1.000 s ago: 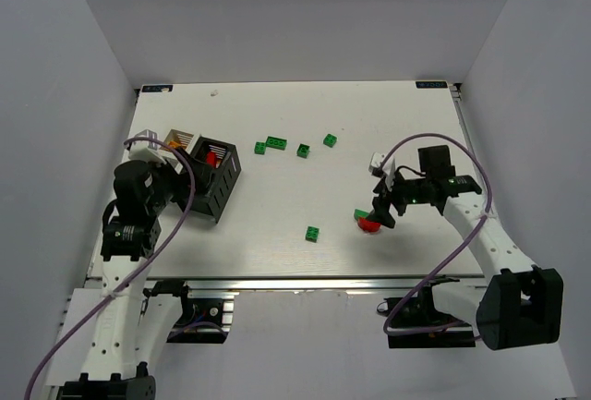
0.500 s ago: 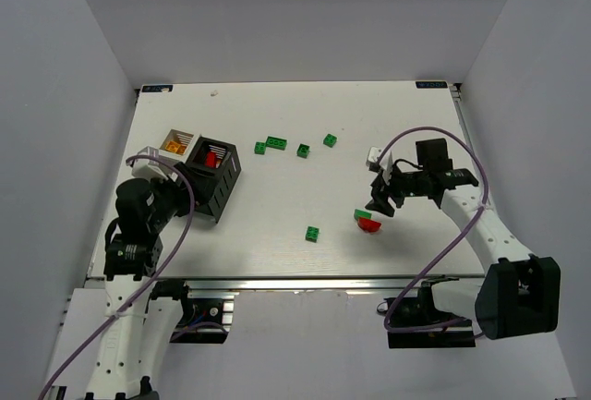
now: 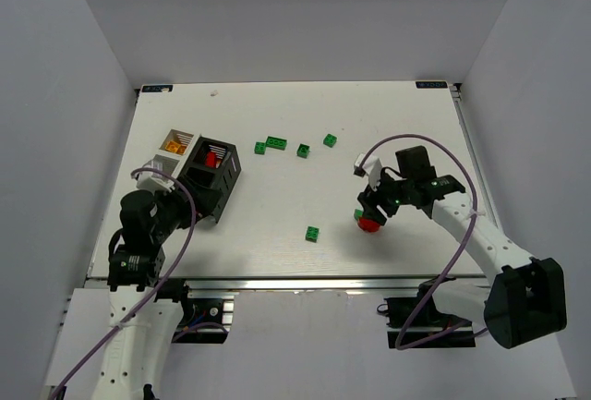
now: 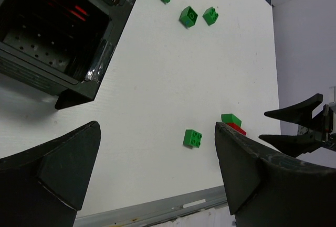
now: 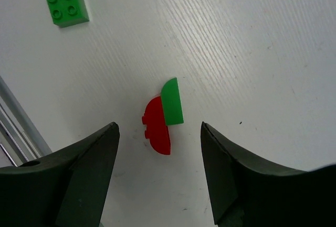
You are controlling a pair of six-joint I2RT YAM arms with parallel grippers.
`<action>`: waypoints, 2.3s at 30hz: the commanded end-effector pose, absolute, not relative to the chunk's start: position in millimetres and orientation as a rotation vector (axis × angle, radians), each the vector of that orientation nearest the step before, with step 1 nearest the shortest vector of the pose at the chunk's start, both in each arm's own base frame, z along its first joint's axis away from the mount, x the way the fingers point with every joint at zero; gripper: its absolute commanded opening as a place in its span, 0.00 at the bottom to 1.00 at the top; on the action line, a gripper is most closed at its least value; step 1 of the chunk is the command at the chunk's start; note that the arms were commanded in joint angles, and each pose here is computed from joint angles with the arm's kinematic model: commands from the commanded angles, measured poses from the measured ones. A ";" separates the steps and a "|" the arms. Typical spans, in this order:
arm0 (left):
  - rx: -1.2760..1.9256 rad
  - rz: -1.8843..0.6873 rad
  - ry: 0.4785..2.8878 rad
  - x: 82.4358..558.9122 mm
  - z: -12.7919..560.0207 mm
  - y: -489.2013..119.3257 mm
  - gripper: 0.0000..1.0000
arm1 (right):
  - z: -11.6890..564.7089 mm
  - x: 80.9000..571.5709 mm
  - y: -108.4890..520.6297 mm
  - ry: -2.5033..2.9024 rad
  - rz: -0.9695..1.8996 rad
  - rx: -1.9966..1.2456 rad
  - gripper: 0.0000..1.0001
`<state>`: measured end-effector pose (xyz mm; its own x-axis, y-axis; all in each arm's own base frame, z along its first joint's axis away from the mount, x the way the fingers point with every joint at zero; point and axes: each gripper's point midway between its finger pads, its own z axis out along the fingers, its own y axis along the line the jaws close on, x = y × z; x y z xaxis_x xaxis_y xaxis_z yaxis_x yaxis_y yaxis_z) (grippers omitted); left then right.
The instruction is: Sort the legos into containers by color
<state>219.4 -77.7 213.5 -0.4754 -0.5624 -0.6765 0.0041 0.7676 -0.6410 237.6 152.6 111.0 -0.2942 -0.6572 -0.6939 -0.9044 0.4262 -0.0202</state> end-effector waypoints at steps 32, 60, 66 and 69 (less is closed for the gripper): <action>-0.454 -0.831 1.977 218.4 205.8 -90.7 0.98 | 34.0 234.5 129.2 2.150 0.364 -1.470 0.63; -0.457 -1.071 1.935 234.7 222.5 -123.2 0.98 | 67.2 218.8 157.4 1.843 0.527 -1.602 0.03; -0.379 -1.085 2.009 240.3 215.3 -163.1 0.98 | 98.0 209.9 170.6 1.687 0.591 -1.648 0.02; -0.312 -1.094 2.044 239.3 213.0 -190.4 0.97 | 113.4 205.9 179.1 1.602 0.612 -1.679 0.02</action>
